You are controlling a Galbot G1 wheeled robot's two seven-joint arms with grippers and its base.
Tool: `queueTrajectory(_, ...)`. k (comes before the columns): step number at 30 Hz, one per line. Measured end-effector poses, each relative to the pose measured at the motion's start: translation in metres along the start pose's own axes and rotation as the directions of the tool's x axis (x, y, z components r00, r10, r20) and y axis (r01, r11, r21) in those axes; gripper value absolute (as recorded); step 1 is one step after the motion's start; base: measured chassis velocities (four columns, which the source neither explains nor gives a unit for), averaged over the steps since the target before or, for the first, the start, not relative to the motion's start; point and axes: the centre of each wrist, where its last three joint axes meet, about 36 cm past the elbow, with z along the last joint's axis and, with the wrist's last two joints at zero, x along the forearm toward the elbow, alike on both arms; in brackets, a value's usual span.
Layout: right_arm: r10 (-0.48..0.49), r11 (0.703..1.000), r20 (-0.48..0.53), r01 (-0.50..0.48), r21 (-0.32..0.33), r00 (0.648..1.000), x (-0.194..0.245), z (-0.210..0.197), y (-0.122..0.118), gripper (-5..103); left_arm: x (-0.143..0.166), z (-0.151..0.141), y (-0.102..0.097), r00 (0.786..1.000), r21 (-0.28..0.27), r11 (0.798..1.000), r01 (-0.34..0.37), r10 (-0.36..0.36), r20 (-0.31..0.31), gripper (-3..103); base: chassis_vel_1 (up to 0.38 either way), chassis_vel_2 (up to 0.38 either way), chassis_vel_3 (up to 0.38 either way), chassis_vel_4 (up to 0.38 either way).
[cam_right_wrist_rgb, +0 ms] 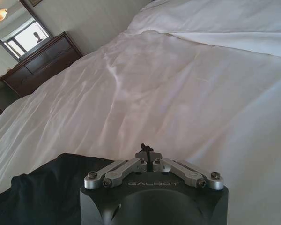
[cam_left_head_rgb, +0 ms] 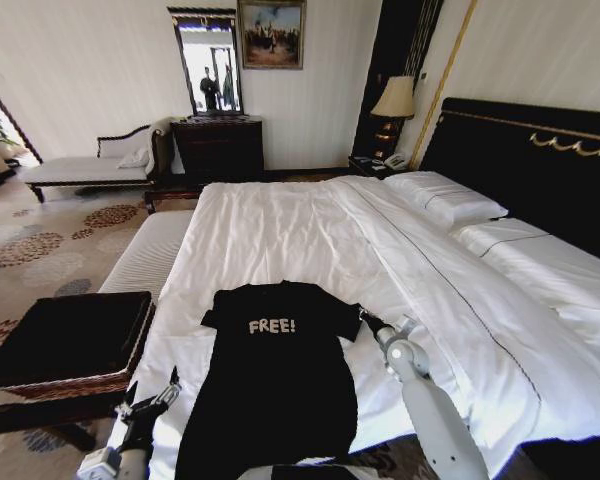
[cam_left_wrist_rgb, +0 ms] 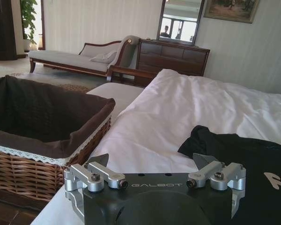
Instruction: Fold the clothes on the bed and place them into the basket.
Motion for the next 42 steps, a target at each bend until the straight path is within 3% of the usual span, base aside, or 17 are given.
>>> queueTrajectory(14,0.024,1.0,0.009,-0.024,0.019,1.0,-0.002,0.001,-0.007,-2,-0.004,0.003,-0.001,1.0,0.012,1.0,-0.001,0.002,-0.019,100,0.0,0.0,0.0,0.0)
queueTrajectory(18,0.028,0.999,0.006,-0.028,0.036,1.0,-0.001,0.003,-0.008,8,-0.007,0.007,-0.001,1.0,0.021,1.0,-0.003,0.004,-0.03,100,0.0,0.0,0.0,0.0)
queueTrajectory(21,0.032,0.998,0.008,-0.033,0.048,0.999,0.001,0.005,-0.009,24,-0.016,0.01,-0.005,0.999,0.048,0.999,-0.01,0.012,-0.047,100,0.0,0.0,0.0,0.0)
queueTrajectory(22,0.032,0.998,0.008,-0.033,0.048,0.999,0.001,0.005,-0.009,24,-0.016,0.01,-0.005,0.999,0.048,0.999,-0.01,0.012,-0.047,100,0.0,0.0,0.0,0.0)
queueTrajectory(26,0.037,0.997,0.011,-0.037,0.061,0.999,0.008,0.006,-0.012,40,-0.039,0.007,-0.01,0.997,0.146,0.989,-0.004,0.016,-0.081,100,0.0,0.0,0.0,0.0)
queueTrajectory(27,0.037,0.997,0.011,-0.037,0.061,0.999,0.008,0.006,-0.012,40,-0.039,0.007,-0.01,0.997,0.146,0.989,-0.004,0.016,-0.081,100,0.0,0.0,0.0,0.0)
queueTrajectory(29,0.039,0.997,0.012,-0.04,0.067,0.999,0.012,0.005,-0.014,51,-0.059,0.002,-0.014,0.996,0.198,0.98,-0.007,0.025,-0.088,100,0.0,0.0,0.0,0.0)
queueTrajectory(30,0.041,0.997,0.013,-0.041,0.069,0.999,0.013,0.005,-0.015,51,-0.071,-0.001,-0.016,0.996,0.212,0.977,-0.015,0.033,-0.081,99,0.0,0.0,0.0,0.0)
queueTrajectory(31,0.043,0.996,0.012,-0.043,0.072,0.999,0.015,0.006,-0.016,61,-0.085,-0.005,-0.02,0.997,0.221,0.975,-0.026,0.042,-0.068,99,0.0,0.0,0.0,0.0)
queueTrajectory(33,0.045,0.996,0.01,-0.046,0.076,0.999,0.017,0.006,-0.017,61,-0.097,-0.009,-0.024,0.997,0.227,0.973,-0.038,0.052,-0.058,99,0.0,0.0,0.0,0.0)
queueTrajectory(36,0.047,0.995,0.01,-0.048,0.085,0.999,0.021,0.007,-0.017,78,-0.128,-0.018,-0.037,0.995,0.241,0.967,-0.077,0.09,-0.044,94,0.0,0.0,0.0,0.0)
queueTrajectory(42,0.054,0.995,0.017,-0.055,0.089,0.998,0.026,0.002,-0.017,94,-0.157,-0.007,-0.042,0.993,0.226,0.971,-0.084,0.101,-0.066,81,0.0,0.0,0.0,0.0)
